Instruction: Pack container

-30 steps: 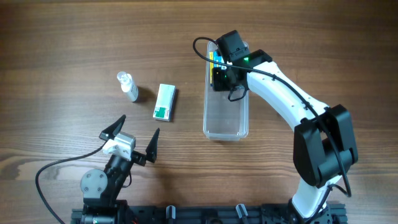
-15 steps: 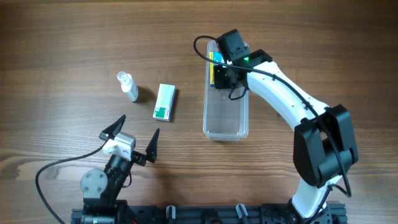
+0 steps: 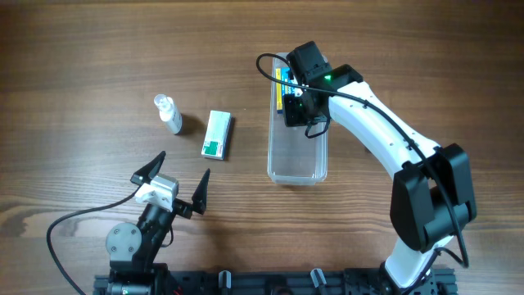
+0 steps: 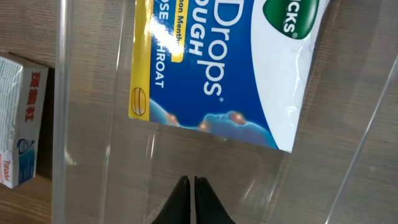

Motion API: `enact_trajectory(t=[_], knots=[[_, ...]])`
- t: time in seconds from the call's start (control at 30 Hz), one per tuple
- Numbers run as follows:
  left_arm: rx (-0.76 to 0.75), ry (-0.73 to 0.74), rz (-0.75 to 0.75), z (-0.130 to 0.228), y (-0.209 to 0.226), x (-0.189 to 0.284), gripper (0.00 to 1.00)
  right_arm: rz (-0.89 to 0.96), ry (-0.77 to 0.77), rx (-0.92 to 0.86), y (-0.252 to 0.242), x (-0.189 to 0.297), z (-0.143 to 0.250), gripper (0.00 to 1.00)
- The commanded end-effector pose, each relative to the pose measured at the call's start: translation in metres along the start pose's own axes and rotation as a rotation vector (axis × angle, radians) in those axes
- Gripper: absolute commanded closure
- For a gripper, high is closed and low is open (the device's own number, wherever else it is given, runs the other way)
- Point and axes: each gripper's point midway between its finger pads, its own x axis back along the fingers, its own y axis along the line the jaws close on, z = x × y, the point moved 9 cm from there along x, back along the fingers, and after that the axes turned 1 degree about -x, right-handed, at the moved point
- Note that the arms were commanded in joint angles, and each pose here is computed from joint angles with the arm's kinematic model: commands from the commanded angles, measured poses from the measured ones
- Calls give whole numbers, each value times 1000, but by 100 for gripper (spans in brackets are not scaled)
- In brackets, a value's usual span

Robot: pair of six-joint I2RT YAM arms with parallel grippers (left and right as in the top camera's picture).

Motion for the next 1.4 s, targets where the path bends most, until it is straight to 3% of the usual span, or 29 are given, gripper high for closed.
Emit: enact_trajectory(t=[0.0,0.3,1.07,1.37], knots=[[-7,3,-10,2,1,0,0,-24,-28,25,4,9,-4,96],[-7,3,-10,2,1,0,0,-26,-58,26,6,-13,-14,96],[-6,3,-10,2,1,0,0,15,31,21,0,-35,-4,96],[-6,3,-10,2,1,0,0,20,-33,22,0,-36,-14,96]])
